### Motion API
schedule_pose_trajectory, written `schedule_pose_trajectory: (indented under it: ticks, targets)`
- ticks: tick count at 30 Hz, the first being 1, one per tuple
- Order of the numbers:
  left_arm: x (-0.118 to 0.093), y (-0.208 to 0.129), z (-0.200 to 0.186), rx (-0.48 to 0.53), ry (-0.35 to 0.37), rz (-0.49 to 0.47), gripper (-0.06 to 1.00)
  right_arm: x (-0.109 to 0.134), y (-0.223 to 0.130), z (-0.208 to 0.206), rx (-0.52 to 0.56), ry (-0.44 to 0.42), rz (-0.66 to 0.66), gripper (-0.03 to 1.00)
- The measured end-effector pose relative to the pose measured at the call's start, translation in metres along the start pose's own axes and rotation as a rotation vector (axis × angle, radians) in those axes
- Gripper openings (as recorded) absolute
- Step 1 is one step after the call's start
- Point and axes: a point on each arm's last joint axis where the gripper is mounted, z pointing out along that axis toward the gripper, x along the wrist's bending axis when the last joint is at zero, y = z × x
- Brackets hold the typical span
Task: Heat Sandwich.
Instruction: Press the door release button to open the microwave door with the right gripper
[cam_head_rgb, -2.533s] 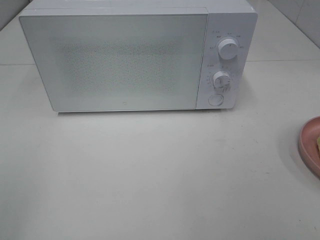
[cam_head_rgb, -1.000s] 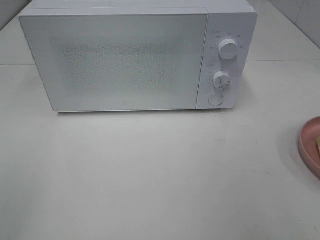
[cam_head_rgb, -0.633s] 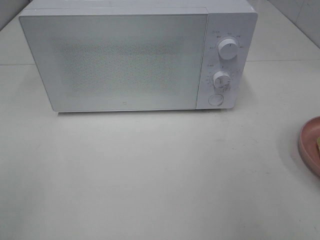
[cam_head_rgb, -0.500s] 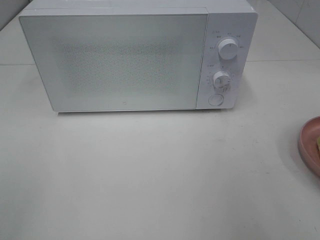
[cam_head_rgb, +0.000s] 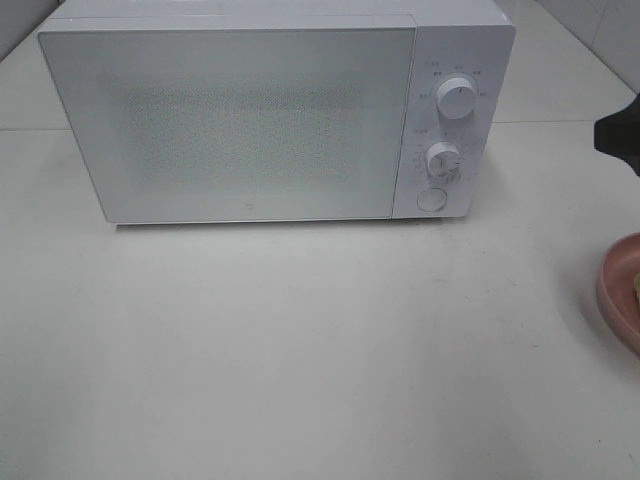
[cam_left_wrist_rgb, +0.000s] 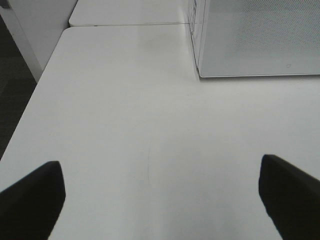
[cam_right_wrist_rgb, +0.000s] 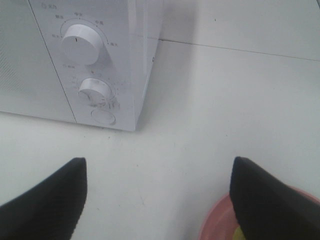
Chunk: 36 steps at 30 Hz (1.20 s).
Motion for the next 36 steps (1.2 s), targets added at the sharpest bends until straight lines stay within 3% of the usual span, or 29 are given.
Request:
schedule_pose_trajectory:
  ticks: [13, 20, 29, 36]
  targets:
    - [0.000, 0.000, 0.000, 0.000, 0.000, 0.000, 0.99, 0.007, 0.011, 0.054, -0.202, 0.050, 0.001, 0.76]
    - [0.000, 0.000, 0.000, 0.000, 0.000, 0.000, 0.99, 0.009, -0.010, 0.069, -0.271, 0.050, 0.071, 0.76]
    - [0.000, 0.000, 0.000, 0.000, 0.000, 0.000, 0.99, 0.040, -0.051, 0.072, -0.368, 0.058, 0.063, 0.76]
    - [0.000, 0.000, 0.000, 0.000, 0.000, 0.000, 0.99, 0.049, -0.068, 0.071, -0.411, 0.028, 0.088, 0.76]
